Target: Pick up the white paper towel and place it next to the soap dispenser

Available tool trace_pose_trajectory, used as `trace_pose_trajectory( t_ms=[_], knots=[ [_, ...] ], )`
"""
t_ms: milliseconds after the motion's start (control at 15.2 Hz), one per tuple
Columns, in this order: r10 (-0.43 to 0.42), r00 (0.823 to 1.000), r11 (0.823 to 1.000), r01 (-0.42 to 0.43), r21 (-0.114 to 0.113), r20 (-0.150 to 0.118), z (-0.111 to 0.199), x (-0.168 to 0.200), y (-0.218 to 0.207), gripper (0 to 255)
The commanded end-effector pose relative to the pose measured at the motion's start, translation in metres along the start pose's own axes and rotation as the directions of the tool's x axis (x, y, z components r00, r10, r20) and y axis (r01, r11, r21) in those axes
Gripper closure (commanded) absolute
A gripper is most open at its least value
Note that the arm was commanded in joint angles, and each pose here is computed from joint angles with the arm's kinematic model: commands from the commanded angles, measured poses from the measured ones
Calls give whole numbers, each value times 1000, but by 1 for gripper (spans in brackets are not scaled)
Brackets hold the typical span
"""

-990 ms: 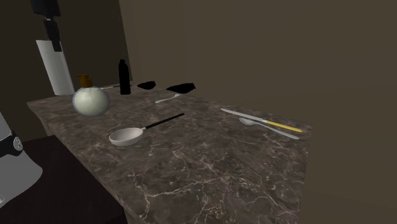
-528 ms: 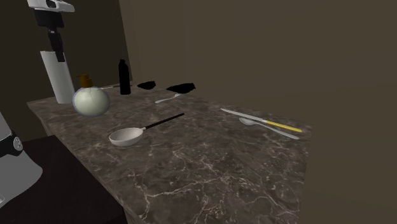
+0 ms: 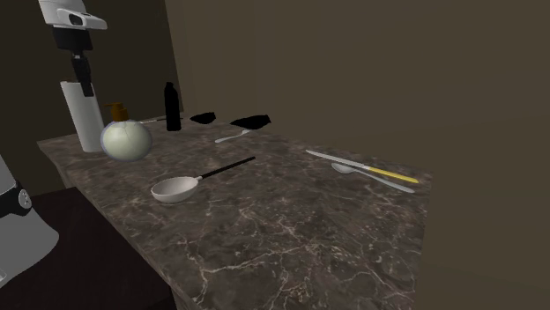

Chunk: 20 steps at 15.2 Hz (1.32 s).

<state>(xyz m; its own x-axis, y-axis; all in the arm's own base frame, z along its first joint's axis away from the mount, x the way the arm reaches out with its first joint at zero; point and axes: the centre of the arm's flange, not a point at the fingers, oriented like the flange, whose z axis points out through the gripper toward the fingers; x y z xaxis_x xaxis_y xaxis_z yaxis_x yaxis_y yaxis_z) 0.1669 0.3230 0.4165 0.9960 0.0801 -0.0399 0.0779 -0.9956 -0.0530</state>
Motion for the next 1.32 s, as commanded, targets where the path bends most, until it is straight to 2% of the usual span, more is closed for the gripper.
trace_pose_trajectory(
  t_ms=[0, 198, 264, 594, 858, 1254],
  knots=[
    [0, 1000, 1000, 0, 0, 0, 1, 0, 0, 255],
    [0, 1000, 1000, 0, 0, 0, 1, 0, 0, 255],
    [0, 1000, 1000, 0, 0, 0, 1, 0, 0, 0],
    [0, 1000, 1000, 0, 0, 0, 1, 0, 0, 0],
    [0, 1000, 1000, 0, 0, 0, -49, 0, 0, 0],
    [0, 1000, 1000, 0, 0, 0, -49, 0, 0, 0]
  ],
)
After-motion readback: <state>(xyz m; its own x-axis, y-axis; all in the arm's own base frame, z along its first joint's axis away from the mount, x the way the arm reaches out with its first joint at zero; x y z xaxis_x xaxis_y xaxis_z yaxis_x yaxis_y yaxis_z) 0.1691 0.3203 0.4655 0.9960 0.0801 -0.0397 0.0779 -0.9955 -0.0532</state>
